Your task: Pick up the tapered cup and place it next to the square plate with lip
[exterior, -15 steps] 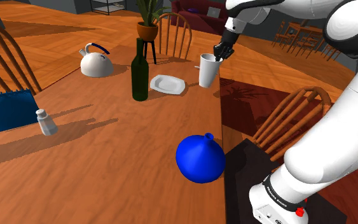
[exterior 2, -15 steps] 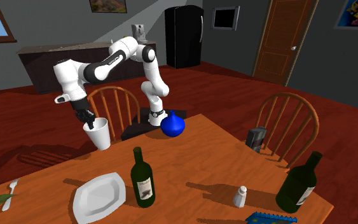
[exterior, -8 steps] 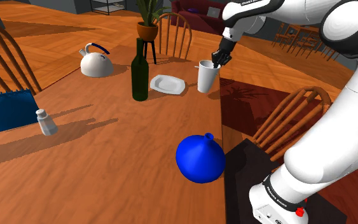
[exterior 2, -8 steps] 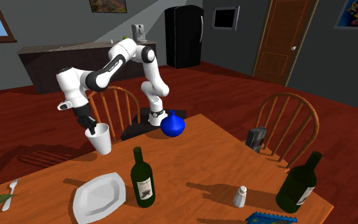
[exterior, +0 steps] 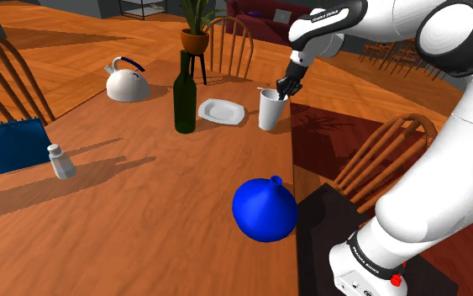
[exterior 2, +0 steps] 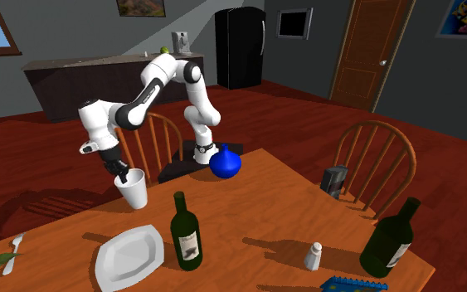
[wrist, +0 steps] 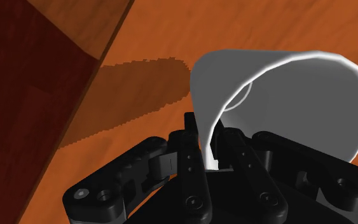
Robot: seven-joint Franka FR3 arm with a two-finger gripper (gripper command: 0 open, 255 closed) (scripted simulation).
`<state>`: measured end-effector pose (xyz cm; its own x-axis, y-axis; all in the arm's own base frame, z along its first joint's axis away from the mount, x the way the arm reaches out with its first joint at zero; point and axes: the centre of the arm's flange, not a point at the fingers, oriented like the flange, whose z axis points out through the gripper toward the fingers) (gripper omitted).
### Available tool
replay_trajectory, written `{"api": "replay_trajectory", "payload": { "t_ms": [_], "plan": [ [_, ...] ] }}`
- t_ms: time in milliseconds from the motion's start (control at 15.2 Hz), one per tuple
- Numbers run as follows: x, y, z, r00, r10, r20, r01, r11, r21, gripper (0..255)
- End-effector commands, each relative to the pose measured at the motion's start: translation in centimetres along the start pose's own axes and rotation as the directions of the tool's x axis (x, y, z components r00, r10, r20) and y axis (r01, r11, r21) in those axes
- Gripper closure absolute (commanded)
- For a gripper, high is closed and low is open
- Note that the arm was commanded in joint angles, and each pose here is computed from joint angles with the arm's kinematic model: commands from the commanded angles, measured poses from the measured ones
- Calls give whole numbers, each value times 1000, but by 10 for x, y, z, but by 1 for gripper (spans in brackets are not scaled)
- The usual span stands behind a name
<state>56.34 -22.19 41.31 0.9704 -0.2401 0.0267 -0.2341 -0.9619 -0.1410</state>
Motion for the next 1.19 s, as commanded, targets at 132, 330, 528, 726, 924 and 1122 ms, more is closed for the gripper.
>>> {"api": "replay_trajectory", "payload": {
  "t_ms": [132,330,528,726,924,1122],
  "plan": [
    [-1,4,24,1000,0,-1,0,1000,0,255],
    [-1,4,24,1000,0,-1,0,1000,0,255],
    [-1,4,24,1000,0,-1,0,1000,0,255],
    [-1,4,24,1000,0,-1,0,1000,0,0],
    [-1,4,24,1000,0,-1,0,1000,0,0],
    [-1,4,11,1000,0,-1,0,1000,0,0]
  ]
}}
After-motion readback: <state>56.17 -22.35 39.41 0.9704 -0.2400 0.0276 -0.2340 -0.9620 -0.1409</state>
